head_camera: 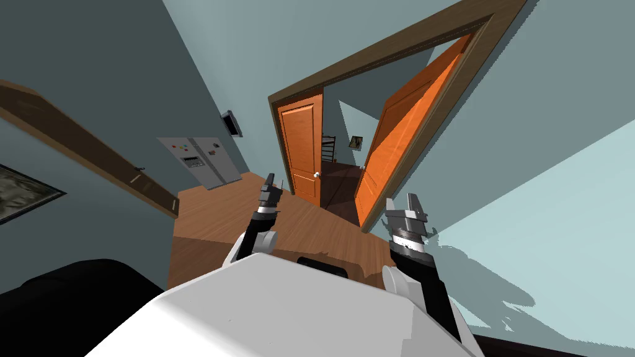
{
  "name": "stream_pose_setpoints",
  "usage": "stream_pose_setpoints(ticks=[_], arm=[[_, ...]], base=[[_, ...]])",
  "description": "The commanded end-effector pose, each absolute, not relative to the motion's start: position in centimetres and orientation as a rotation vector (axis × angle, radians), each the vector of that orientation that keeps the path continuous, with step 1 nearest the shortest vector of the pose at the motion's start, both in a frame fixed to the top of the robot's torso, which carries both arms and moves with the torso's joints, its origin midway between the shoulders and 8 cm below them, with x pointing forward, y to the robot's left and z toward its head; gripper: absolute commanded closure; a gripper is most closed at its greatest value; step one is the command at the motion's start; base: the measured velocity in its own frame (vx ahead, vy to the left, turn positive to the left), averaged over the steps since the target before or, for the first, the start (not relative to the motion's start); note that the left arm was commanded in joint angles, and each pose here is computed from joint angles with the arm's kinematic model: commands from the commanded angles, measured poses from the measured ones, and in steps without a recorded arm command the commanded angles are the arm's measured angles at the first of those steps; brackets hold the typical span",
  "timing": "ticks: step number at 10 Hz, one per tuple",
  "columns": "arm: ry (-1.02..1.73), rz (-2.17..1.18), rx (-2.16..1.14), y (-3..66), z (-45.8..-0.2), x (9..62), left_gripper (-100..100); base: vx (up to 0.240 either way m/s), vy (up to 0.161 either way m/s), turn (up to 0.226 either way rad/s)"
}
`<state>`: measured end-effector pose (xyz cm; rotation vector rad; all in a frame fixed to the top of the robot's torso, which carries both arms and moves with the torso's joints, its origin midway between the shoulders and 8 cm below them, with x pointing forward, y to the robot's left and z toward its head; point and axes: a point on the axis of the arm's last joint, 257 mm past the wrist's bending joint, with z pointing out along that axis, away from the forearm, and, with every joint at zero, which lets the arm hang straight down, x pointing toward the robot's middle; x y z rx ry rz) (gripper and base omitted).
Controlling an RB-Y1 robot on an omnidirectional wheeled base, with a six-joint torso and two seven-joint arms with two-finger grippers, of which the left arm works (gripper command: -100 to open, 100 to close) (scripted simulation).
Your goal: Push the door open
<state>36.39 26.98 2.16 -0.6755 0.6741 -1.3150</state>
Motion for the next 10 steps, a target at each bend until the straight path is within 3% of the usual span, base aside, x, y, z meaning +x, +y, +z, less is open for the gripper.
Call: stream_pose_setpoints(ticks=[1, 10], arm=[[0.707, -1.268, -0.657, 27.2, 1.2, 36.8, -100], [0.873, -1.003, -0.554, 29.0, -4.7, 38.8, -100]], base=[[0.068, 0.002, -0.079], [0.114, 0.024, -0.061]])
